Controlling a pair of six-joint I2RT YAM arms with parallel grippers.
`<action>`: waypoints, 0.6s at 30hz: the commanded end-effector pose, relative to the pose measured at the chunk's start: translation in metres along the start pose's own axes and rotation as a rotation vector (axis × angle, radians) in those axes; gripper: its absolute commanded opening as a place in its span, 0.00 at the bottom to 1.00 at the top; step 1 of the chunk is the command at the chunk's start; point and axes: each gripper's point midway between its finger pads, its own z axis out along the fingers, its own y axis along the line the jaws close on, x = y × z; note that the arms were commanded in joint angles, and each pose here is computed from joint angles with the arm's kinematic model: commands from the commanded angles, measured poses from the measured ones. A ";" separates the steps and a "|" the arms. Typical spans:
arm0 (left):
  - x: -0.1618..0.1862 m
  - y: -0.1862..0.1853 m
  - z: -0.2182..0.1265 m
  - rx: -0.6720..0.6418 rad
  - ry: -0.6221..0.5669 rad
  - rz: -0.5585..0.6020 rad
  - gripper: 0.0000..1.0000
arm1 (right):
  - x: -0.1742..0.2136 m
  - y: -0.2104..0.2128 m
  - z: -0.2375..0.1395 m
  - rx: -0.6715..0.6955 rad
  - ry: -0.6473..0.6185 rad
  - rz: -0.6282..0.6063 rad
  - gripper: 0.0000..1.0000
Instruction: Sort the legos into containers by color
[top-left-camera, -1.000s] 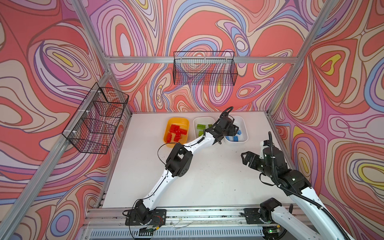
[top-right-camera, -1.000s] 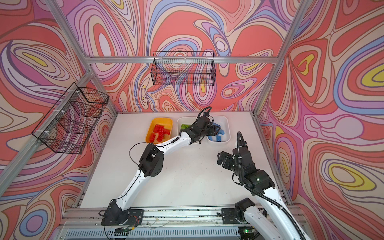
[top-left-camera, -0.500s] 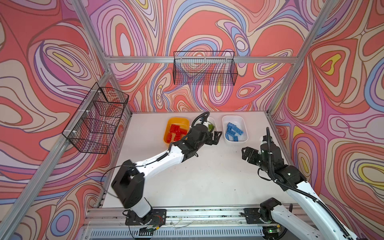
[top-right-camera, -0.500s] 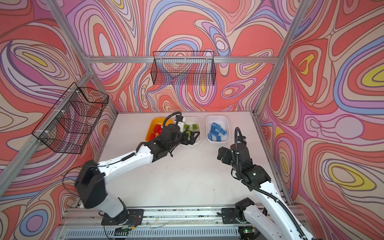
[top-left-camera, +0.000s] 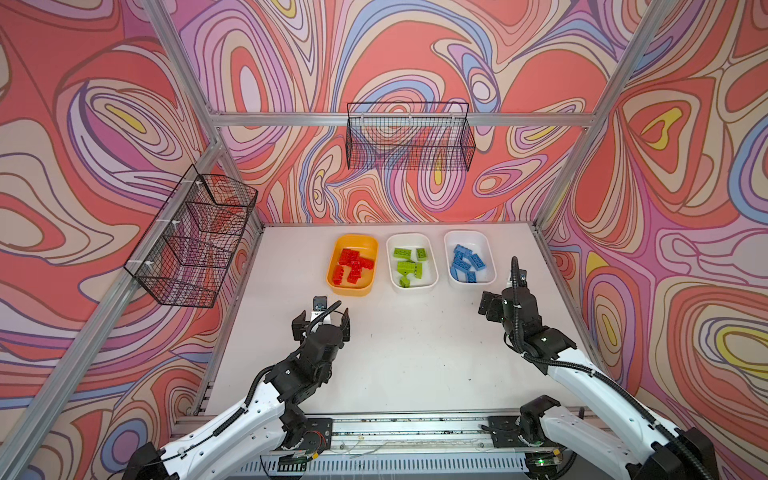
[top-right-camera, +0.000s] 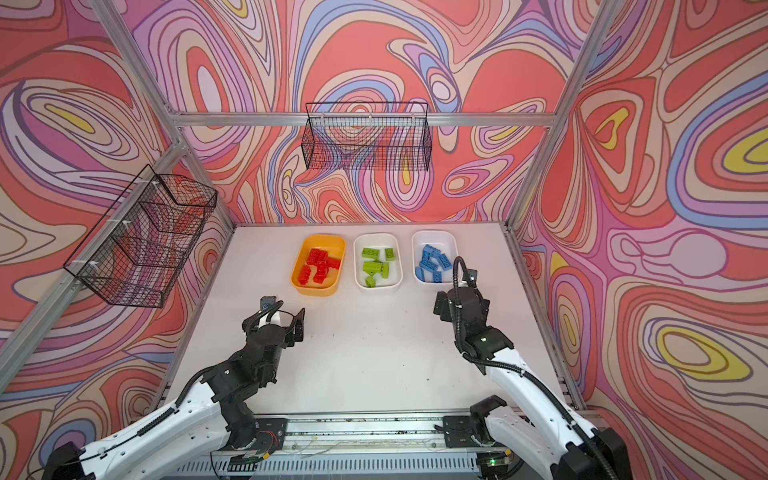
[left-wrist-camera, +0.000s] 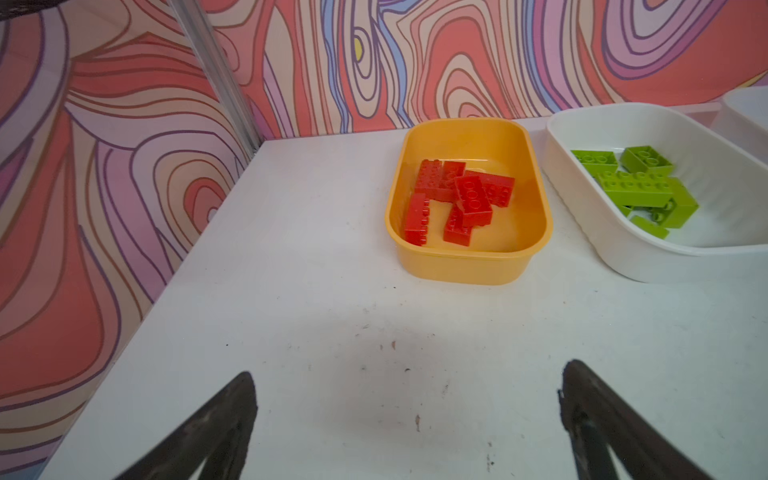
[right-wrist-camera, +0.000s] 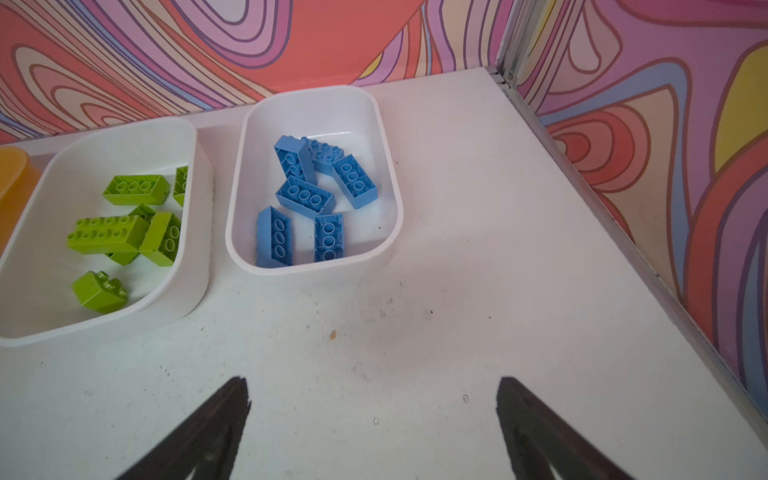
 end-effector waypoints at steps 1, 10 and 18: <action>-0.016 0.018 0.006 -0.096 -0.087 -0.010 1.00 | -0.022 -0.005 0.005 0.036 -0.167 0.014 0.98; -0.019 0.040 0.071 -0.199 -0.050 0.053 1.00 | -0.027 -0.031 0.026 0.157 -0.332 0.034 0.98; 0.006 0.053 0.119 -0.160 -0.039 0.005 1.00 | -0.030 -0.051 0.051 0.223 -0.350 -0.019 0.98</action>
